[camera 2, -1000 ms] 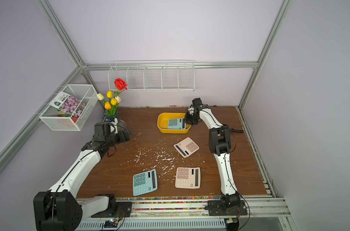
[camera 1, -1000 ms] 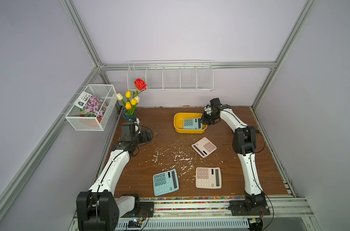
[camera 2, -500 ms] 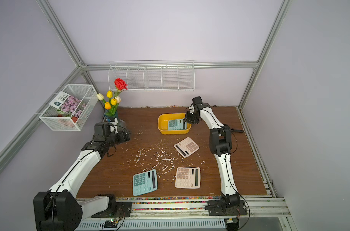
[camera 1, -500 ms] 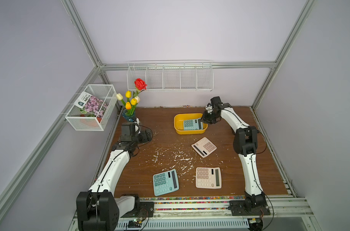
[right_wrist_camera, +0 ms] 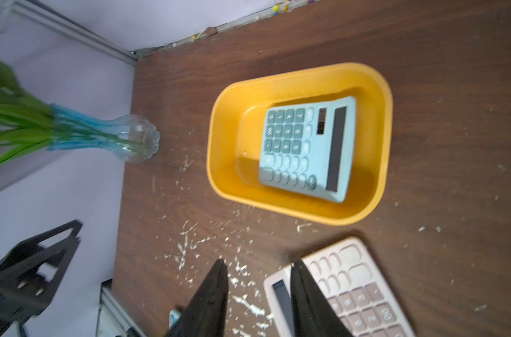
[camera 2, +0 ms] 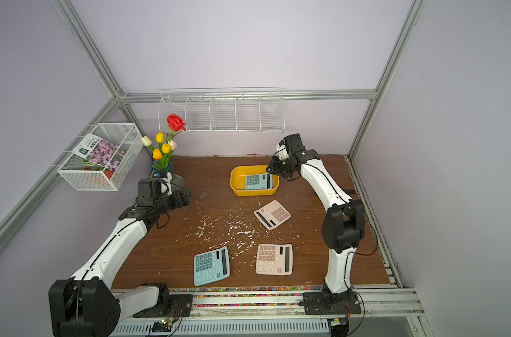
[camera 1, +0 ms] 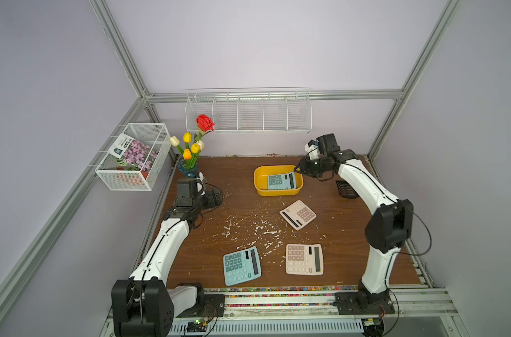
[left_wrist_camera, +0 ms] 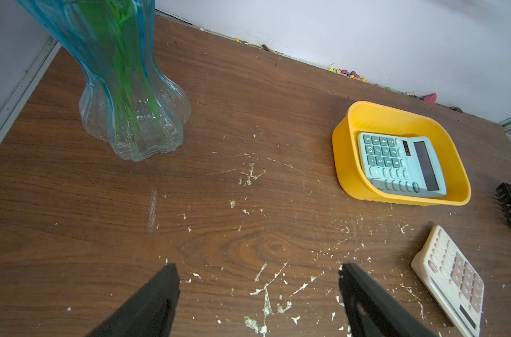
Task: Put the calculator in the storage box
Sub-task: Place the calculator in the storage box, then pick up the calculator at the center of the board.
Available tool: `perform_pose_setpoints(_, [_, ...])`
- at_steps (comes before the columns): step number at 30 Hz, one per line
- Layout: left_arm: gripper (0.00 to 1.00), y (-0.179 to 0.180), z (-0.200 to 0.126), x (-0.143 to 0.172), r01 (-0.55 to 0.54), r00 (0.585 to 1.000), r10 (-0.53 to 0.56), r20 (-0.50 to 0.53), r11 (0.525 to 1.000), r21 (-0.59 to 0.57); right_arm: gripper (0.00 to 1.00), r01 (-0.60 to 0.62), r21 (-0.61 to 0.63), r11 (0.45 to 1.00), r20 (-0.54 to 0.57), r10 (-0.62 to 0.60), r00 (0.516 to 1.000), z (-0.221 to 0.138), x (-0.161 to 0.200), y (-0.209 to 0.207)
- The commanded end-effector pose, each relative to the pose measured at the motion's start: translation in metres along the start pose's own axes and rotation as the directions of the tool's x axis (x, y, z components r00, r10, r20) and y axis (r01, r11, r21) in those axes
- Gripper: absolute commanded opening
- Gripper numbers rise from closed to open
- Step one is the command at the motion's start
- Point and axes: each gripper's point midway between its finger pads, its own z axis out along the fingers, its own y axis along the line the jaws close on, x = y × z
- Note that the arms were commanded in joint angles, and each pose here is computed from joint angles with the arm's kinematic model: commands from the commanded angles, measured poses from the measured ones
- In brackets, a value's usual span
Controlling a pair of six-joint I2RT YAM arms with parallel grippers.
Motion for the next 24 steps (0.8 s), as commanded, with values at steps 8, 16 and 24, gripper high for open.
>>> perform_pose_setpoints(8, [0.9, -0.003, -0.007, -0.005, 0.012, 0.999, -0.013, 0.033, 1.0, 0.026, 0.37, -0.109, -0.128, 0.986, -0.138, 0.091, 0.986, 0.019, 0.141, 0.058])
perform_pose_setpoints(16, [0.9, -0.004, -0.008, -0.005, 0.014, 0.999, -0.015, 0.038, 0.999, 0.031, 0.37, -0.184, -0.117, 0.976, -0.319, 0.138, 0.937, 0.058, 0.24, 0.075])
perform_pose_setpoints(24, [0.9, -0.005, -0.007, -0.005, 0.015, 0.999, -0.016, 0.034, 0.999, 0.034, 0.38, -0.162, -0.125, 0.979, -0.477, 0.084, 0.875, 0.083, 0.293, 0.092])
